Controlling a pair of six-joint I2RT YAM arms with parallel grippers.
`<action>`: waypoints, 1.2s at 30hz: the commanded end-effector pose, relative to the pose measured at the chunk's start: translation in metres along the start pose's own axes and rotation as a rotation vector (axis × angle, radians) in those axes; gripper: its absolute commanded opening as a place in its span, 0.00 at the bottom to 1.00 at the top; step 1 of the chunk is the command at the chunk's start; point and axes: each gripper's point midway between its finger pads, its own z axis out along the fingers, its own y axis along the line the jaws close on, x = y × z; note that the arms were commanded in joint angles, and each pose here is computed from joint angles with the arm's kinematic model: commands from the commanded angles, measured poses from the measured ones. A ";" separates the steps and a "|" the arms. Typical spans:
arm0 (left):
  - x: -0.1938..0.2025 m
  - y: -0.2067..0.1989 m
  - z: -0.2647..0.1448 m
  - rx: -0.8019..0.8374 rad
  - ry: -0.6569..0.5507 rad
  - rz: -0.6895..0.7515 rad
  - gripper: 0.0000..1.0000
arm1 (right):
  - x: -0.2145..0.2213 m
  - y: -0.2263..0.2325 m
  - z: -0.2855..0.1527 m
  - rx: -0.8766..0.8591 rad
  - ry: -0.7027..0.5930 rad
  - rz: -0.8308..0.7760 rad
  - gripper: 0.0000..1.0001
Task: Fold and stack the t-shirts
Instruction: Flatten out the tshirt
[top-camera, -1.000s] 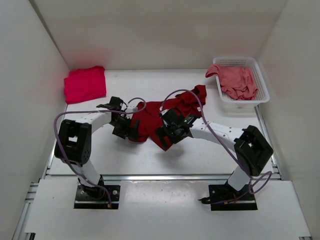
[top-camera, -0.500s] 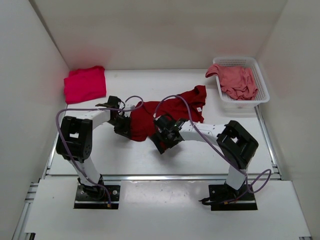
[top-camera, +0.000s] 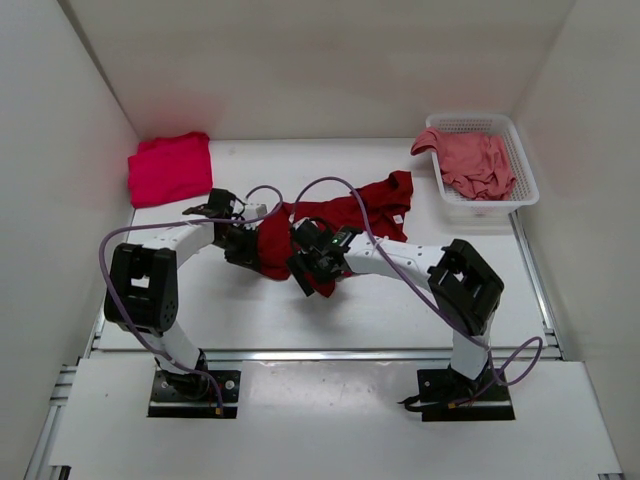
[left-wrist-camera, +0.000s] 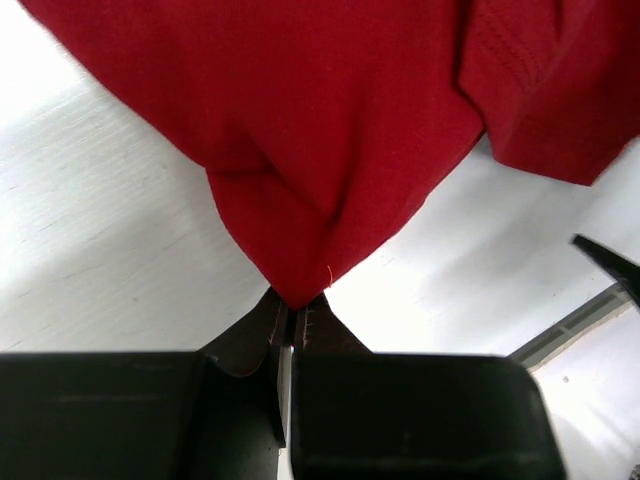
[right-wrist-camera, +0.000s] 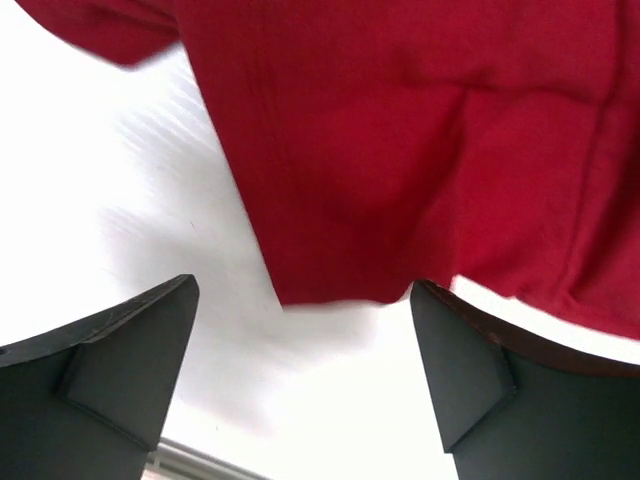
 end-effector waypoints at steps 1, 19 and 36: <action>-0.008 0.000 -0.013 0.002 -0.055 0.014 0.00 | 0.001 -0.006 -0.029 0.080 0.002 -0.022 0.87; -0.009 -0.001 -0.018 0.004 -0.058 0.023 0.00 | 0.000 -0.005 0.041 -0.041 0.029 -0.117 0.90; -0.082 0.054 -0.061 -0.205 -0.193 0.151 0.00 | -0.051 -0.086 -0.005 0.086 -0.069 0.011 0.01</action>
